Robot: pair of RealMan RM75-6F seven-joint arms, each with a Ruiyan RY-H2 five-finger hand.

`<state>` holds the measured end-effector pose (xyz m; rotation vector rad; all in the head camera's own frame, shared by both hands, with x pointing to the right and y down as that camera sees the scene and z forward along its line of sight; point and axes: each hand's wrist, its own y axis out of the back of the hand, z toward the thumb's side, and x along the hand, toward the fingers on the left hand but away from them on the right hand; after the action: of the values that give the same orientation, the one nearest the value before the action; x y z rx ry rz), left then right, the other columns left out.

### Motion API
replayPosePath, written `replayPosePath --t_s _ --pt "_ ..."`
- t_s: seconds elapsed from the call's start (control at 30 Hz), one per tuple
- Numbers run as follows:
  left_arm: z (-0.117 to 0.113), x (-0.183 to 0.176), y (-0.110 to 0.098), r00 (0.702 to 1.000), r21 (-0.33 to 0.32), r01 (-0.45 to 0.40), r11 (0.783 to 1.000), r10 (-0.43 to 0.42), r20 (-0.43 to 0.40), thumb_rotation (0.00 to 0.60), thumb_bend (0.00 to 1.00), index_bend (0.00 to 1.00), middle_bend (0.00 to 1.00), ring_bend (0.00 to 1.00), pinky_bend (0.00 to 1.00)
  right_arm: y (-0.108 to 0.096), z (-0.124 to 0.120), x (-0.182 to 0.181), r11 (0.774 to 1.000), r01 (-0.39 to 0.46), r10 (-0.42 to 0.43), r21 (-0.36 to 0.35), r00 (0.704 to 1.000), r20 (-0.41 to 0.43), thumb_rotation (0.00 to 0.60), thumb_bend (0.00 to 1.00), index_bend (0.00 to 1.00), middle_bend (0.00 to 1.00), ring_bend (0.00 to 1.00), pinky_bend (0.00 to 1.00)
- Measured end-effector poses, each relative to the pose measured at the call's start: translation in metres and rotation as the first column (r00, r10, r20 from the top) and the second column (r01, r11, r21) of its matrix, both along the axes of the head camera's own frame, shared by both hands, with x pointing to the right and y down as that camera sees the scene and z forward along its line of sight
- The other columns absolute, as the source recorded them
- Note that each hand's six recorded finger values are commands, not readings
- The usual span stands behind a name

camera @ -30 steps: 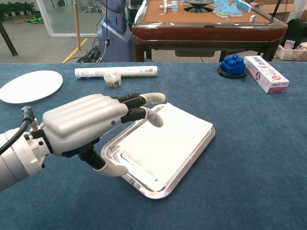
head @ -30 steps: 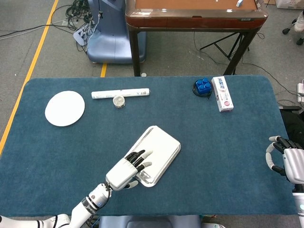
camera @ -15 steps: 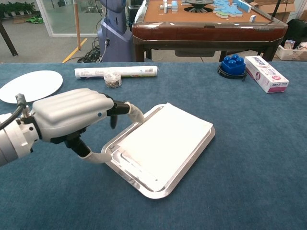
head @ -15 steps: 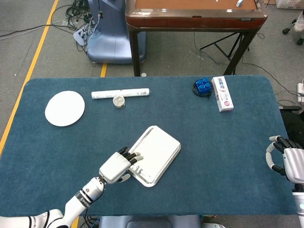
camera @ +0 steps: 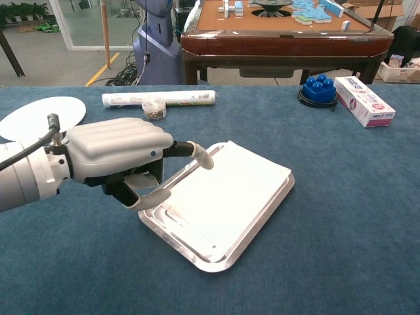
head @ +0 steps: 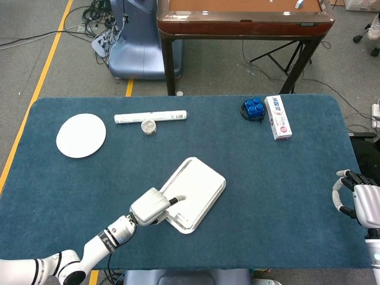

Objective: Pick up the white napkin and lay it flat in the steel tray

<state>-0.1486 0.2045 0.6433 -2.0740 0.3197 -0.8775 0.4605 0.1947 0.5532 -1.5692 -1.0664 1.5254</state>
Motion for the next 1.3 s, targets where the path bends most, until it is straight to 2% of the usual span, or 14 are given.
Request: replayPosePath --t_s 0.17,0.4,0.83,1.07,1.3 --pt "0.005 0.012 -0.004 1.0 0.006 -0.015 1.0 0.015 -0.004 0.6 0.49 0.25 1.0 1.0 1.0 -0.001 0.001 0.002 1.0 -0.006 0.006 -0.009 1.0 -0.006 0.6 0.38 0.59 0.32 0.3 0.35" --pt "0.016 0.019 -0.004 0.998 0.005 -0.048 0.999 0.048 0.035 0.6 0.49 0.29 1.0 1.0 1.0 -0.002 0.001 0.006 1.0 -0.018 0.018 -0.017 1.0 -0.014 0.6 0.38 0.59 0.32 0.3 0.35" --pt "0.044 0.024 -0.003 0.984 0.001 -0.072 0.997 0.071 0.161 0.6 0.5 0.3 1.0 1.0 1.0 -0.005 0.002 0.013 0.999 -0.045 0.044 -0.027 0.999 -0.02 0.6 0.38 0.59 0.32 0.3 0.35" --pt "0.046 0.027 -0.001 0.975 0.013 -0.088 0.996 0.084 0.204 0.6 0.52 0.3 1.0 1.0 1.0 -0.005 0.003 0.014 0.998 -0.05 0.05 -0.028 0.999 -0.022 0.6 0.38 0.59 0.32 0.3 0.35" --pt "0.044 0.032 -0.003 0.963 0.053 -0.118 0.992 0.102 0.249 0.6 0.54 0.3 1.0 1.0 1.0 -0.006 0.003 0.015 0.998 -0.052 0.051 -0.032 0.998 -0.028 0.6 0.38 0.59 0.32 0.3 0.35"
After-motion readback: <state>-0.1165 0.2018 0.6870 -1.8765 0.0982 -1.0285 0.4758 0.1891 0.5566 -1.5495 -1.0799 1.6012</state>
